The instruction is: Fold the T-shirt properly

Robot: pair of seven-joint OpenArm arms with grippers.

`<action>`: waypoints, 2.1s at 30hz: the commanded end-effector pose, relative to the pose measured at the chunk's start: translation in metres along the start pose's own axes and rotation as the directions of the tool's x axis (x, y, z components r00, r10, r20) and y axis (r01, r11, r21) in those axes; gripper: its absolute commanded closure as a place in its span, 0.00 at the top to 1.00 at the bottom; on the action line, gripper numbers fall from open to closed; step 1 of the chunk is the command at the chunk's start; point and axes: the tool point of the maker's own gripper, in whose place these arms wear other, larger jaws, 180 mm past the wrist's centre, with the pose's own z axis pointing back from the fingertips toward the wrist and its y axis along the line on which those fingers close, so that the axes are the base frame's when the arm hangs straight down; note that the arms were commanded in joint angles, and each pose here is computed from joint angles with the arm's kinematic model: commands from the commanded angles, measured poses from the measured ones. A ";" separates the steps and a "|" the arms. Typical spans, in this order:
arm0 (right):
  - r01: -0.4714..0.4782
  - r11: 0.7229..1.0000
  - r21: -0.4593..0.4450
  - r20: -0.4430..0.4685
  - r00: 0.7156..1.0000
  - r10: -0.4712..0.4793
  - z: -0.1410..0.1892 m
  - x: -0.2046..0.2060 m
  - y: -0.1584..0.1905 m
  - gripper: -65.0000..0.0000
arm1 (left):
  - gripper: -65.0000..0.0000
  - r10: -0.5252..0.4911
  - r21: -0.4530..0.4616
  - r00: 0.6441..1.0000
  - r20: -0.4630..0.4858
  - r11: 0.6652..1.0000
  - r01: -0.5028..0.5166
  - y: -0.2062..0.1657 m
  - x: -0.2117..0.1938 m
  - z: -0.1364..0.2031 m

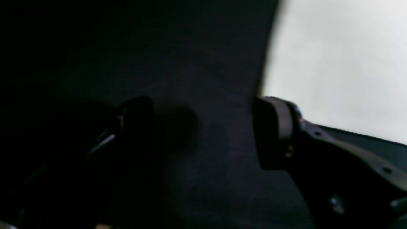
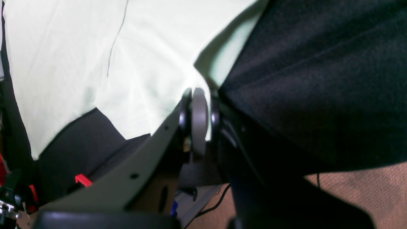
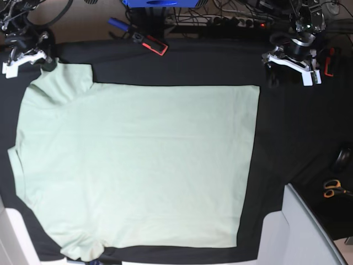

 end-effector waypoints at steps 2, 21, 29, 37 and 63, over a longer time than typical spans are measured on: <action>-0.016 1.000 -0.013 -0.016 1.000 0.016 0.002 0.000 -0.003 0.00 | 0.76 -0.009 -0.003 0.999 0.053 1.000 0.009 0.000 0.018 -0.004; -0.016 1.000 -0.015 -0.016 1.000 0.016 0.003 -0.001 -0.003 0.00 | 0.75 -0.029 -0.169 0.996 -0.082 0.986 0.015 -0.068 -0.024 -0.051; -0.016 1.000 -0.015 -0.015 1.000 0.016 0.003 -0.001 -0.003 0.00 | 0.59 -0.065 -0.248 0.990 -0.125 0.968 0.032 -0.098 -0.043 -0.049; -0.016 1.000 -0.014 -0.012 1.000 0.016 0.002 0.000 -0.003 0.00 | 0.14 -0.065 -0.237 0.988 -0.141 0.971 0.030 -0.092 -0.050 -0.043; -0.229 0.965 -0.126 -0.059 0.973 0.224 0.062 0.019 -0.009 0.00 | 0.00 -0.050 -0.120 0.997 -0.062 0.992 0.042 -0.040 -0.025 -0.004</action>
